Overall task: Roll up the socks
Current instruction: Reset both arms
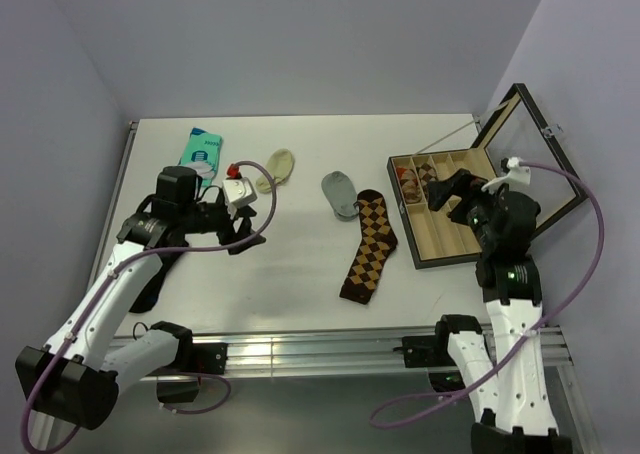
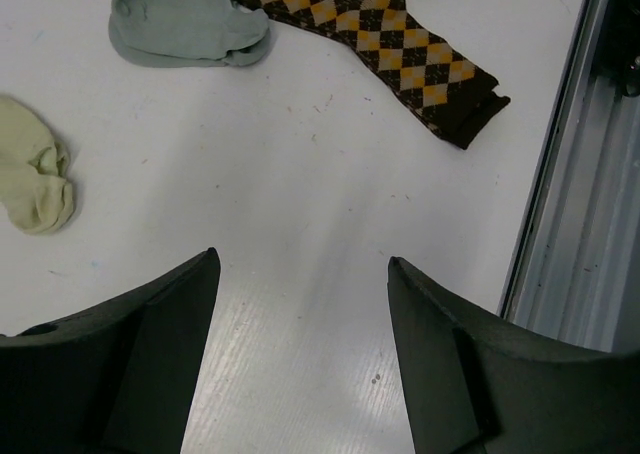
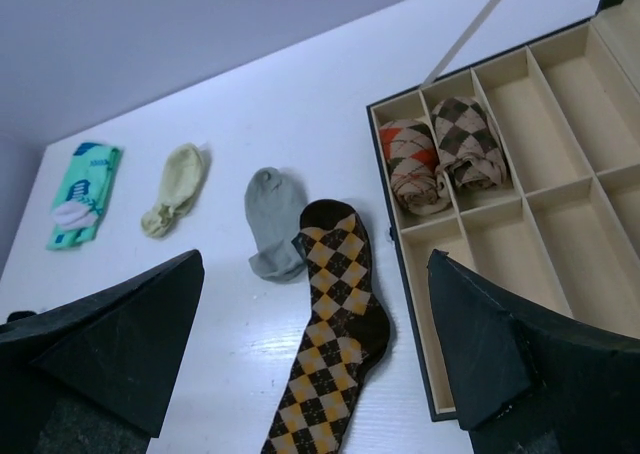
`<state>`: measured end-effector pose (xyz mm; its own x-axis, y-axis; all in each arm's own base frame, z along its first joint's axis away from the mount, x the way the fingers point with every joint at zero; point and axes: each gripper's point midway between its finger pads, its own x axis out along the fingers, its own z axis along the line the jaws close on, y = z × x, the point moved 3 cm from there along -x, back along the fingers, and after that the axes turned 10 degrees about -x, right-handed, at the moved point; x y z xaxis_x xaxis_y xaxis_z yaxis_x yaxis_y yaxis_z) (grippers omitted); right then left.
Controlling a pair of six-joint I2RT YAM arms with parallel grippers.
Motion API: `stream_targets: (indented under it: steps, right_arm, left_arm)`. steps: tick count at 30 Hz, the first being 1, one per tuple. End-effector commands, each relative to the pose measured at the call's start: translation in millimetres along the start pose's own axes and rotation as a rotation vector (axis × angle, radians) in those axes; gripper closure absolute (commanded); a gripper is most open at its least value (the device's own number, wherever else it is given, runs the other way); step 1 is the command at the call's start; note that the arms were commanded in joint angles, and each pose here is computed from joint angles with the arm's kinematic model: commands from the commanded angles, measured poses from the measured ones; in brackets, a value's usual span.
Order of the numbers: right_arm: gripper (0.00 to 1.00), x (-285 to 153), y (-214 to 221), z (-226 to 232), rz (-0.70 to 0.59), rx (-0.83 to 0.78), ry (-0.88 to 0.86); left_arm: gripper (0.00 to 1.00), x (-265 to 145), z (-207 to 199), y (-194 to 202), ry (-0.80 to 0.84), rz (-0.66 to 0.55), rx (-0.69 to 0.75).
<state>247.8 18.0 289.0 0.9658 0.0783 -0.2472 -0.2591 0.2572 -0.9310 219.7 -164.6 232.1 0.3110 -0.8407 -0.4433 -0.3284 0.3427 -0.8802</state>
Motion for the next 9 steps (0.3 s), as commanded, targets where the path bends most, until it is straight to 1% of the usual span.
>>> stream_targets:
  steps: [1, 3, 9]
  right_arm:
    - [0.00, -12.1, -0.6, 8.4, -0.058, 0.006, -0.049]
    - [0.00, -13.6, 9.0, 6.3, -0.047, 0.009, -0.046]
    - [0.00, -16.3, 20.1, 3.7, -0.038, 0.000, -0.044]
  left_arm:
    - [0.27, -2.5, 0.6, -11.6, -0.037, -0.048, -0.014]
    - [0.27, -2.4, 1.6, -11.8, -0.041, -0.045, -0.017]
    - [0.27, -0.4, 5.5, -11.0, -0.056, -0.042, -0.029]
